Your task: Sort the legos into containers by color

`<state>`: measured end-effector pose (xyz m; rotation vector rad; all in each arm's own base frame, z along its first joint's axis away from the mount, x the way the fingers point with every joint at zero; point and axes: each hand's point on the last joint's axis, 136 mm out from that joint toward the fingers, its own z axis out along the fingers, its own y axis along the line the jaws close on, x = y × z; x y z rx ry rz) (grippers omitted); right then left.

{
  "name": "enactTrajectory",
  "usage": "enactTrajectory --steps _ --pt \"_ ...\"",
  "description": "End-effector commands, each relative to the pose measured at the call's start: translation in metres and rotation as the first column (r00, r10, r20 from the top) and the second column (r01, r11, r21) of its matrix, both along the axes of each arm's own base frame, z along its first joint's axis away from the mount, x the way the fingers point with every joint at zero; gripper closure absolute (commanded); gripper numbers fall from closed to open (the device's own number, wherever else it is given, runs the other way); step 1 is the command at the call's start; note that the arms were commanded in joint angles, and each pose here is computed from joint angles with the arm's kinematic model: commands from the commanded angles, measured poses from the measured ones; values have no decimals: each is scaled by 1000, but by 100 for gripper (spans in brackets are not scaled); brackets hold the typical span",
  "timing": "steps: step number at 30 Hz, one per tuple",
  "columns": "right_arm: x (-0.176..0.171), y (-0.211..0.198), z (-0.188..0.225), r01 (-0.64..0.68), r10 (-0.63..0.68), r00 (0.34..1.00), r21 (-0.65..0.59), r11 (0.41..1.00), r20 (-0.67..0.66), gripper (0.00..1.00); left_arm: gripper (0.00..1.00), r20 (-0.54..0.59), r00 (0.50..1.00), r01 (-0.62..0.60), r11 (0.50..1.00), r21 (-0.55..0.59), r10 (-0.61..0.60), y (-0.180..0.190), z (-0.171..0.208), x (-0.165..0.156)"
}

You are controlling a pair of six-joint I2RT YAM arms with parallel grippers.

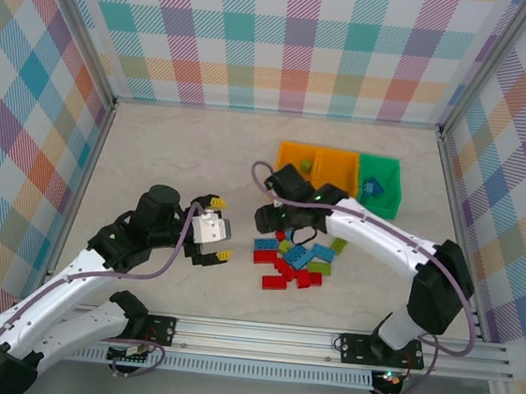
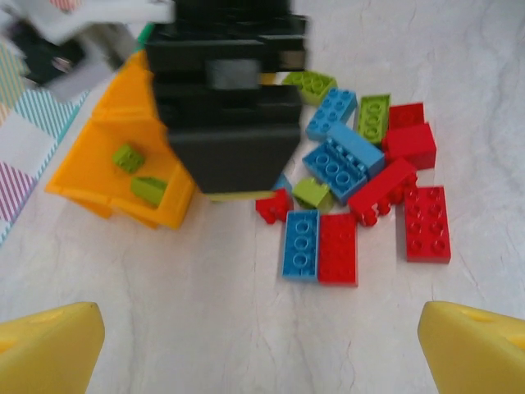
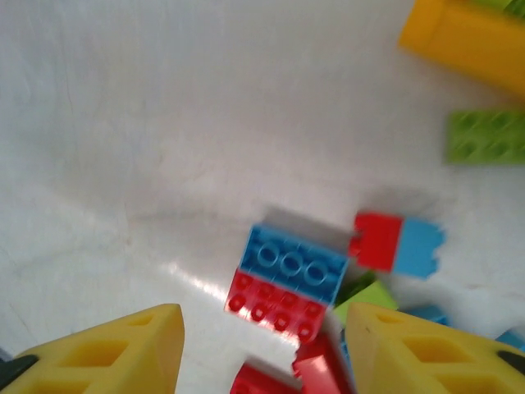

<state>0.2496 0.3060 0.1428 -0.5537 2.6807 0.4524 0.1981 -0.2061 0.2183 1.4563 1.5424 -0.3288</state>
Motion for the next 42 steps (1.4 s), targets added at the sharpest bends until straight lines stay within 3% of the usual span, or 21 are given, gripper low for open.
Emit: enactTrajectory --steps 1,8,15,26,36,39,42 --pt "-16 -3 -29 85 -94 989 -81 993 -110 43 1 11 1000 15 1000 13 -15 9 10 -3" --pt "-8 6 -69 240 -262 951 -142 960 -165 38 0 -28 998 48 999 -17 -48 5 11 -9" --pt "-4 0 -93 243 -294 941 -272 931 -167 37 0 -23 998 55 998 -25 -56 4 11 -10" --pt "-4 -6 -110 238 -309 937 -355 904 -160 29 0 -24 998 55 998 -23 -56 4 11 -11" --pt "-12 22 -121 198 -266 931 -267 943 -252 17 0 -32 998 61 998 -22 -62 4 9 -11" --pt "-8 11 -129 193 -274 940 -348 917 -202 18 0 -29 998 61 998 -23 -62 4 10 -11" --pt "-6 0 -136 187 -278 946 -421 887 -165 26 0 -26 998 61 998 -24 -62 4 11 -11"
